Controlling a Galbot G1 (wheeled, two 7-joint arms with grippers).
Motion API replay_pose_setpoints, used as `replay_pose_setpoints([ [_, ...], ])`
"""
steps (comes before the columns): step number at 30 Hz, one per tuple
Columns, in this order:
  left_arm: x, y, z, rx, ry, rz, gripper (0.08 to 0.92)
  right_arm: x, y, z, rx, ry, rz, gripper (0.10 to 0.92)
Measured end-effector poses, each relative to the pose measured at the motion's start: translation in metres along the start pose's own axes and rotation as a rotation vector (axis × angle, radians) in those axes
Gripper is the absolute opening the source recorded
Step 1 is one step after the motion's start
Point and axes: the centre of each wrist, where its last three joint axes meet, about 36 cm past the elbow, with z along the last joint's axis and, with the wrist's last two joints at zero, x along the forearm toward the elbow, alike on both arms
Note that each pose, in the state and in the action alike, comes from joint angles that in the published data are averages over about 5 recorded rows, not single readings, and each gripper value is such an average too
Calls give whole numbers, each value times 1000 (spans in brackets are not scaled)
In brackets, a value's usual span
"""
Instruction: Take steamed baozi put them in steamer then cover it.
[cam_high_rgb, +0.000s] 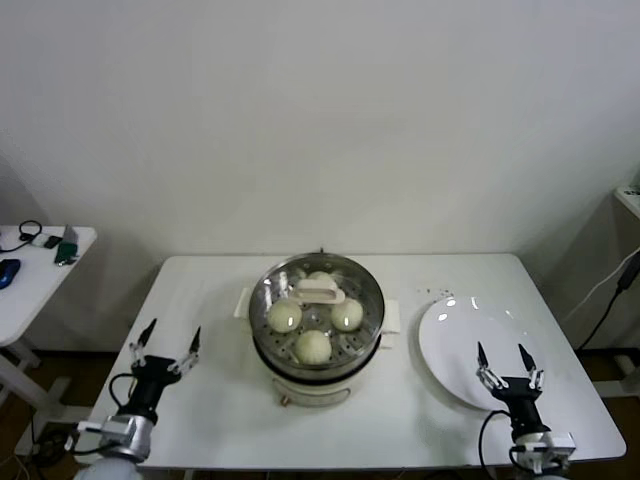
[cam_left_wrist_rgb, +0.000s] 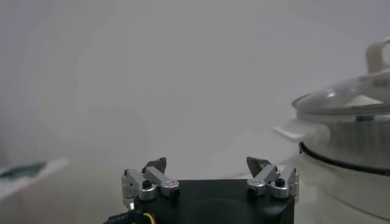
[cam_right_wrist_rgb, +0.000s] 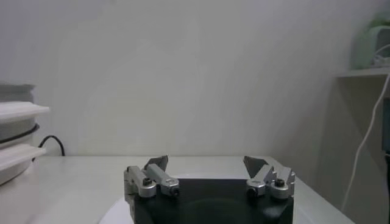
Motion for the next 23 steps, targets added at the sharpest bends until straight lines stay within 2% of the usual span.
replay_pose_setpoints([
  [9,21,0,30,130,9,-35,823,3,-2,3,6,-11,-4,823],
  [23,33,-1,43,192,18,-50,823,5,-3,5,10,-19,-9,823],
])
